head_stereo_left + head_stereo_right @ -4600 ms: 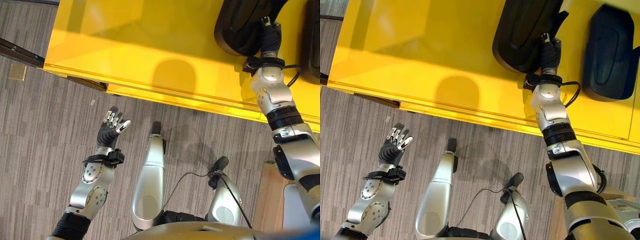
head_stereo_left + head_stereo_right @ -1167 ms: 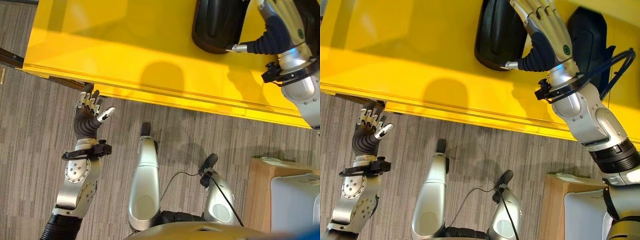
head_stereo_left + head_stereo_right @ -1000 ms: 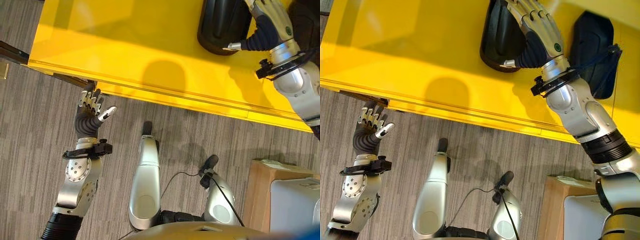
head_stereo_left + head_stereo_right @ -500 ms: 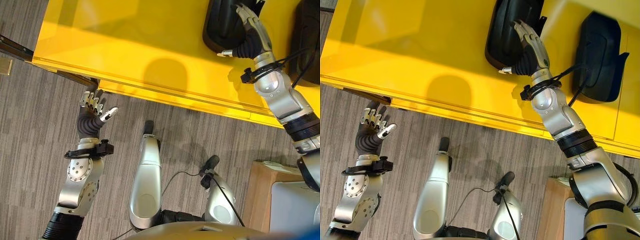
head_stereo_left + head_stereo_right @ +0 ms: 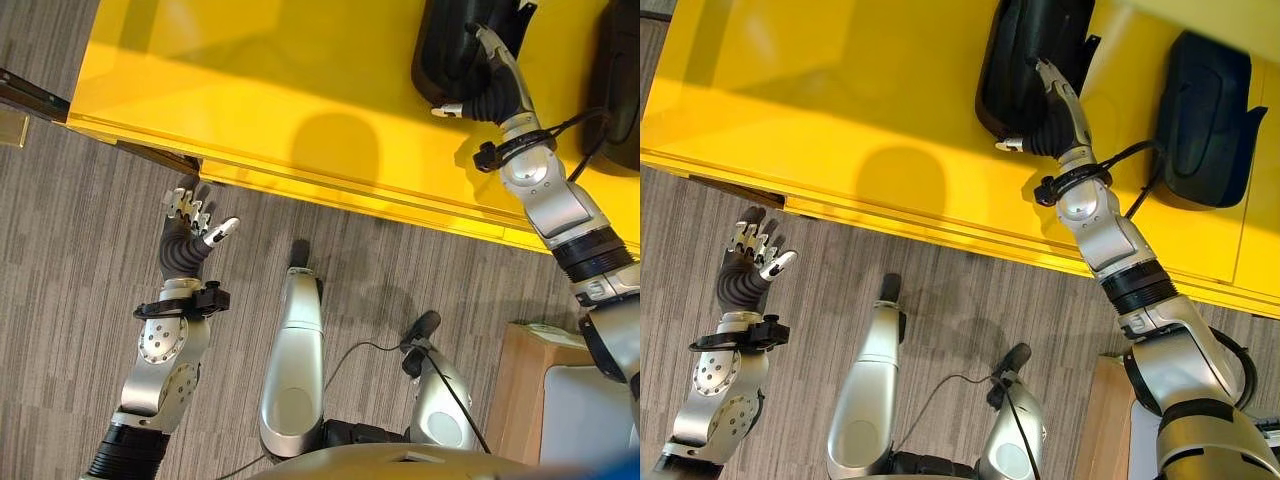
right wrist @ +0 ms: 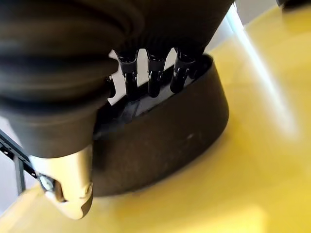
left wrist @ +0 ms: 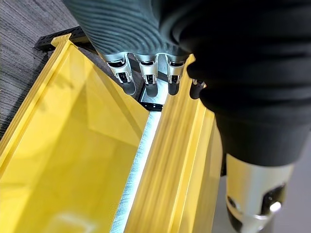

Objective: Move parts from the plastic box to the shelf.

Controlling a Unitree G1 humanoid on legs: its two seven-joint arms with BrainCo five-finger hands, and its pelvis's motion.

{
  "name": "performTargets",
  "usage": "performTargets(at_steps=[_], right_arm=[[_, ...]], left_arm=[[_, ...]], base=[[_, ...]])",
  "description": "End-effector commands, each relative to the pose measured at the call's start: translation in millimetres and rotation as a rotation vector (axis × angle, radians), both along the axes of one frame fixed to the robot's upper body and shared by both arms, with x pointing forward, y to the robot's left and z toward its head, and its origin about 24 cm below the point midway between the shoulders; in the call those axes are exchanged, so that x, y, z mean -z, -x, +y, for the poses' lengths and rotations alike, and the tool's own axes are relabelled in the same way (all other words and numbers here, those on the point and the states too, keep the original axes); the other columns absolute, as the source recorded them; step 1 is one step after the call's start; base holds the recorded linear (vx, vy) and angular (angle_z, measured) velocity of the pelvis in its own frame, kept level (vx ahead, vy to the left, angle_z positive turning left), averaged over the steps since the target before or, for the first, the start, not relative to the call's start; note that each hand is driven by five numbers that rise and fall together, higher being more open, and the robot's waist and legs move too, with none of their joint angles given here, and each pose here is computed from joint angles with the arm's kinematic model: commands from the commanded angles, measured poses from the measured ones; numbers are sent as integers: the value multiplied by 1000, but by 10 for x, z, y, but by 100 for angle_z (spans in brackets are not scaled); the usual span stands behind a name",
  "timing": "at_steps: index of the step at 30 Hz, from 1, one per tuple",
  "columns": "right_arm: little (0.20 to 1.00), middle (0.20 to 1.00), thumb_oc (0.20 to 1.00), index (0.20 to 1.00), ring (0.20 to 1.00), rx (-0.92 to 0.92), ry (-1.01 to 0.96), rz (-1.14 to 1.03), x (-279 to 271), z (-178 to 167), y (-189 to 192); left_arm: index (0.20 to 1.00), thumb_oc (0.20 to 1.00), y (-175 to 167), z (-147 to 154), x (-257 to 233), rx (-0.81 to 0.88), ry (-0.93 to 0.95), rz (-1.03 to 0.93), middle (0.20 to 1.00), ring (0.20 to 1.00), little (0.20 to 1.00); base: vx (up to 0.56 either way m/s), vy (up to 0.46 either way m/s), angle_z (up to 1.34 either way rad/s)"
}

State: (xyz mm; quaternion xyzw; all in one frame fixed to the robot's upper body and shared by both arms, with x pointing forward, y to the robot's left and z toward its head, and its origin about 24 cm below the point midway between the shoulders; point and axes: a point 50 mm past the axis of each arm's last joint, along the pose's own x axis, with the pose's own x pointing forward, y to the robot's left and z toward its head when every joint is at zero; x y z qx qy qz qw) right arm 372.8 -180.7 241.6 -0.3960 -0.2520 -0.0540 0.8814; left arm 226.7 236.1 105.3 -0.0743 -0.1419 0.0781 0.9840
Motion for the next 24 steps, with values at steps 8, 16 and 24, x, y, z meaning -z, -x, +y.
performTargets(at_steps=[8, 16, 24], right_arm=[[1000, 1000, 1000, 1000, 1000, -6, 179, -17, -153, 42, -16], [1000, 1000, 1000, 1000, 1000, 25, 392, -29, -251, -8, 22], [1000, 1000, 1000, 1000, 1000, 46, 396, -30, -304, -39, -4]], left_arm=[[1000, 1000, 61, -42, -89, 20, -1, -62, 1000, 1000, 1000], [1000, 1000, 58, -42, -113, 24, -19, -70, 1000, 1000, 1000], [1000, 1000, 41, -42, -138, 23, -28, -80, 1000, 1000, 1000]], base=[[0, 0, 0], [0, 0, 0], [0, 0, 0]])
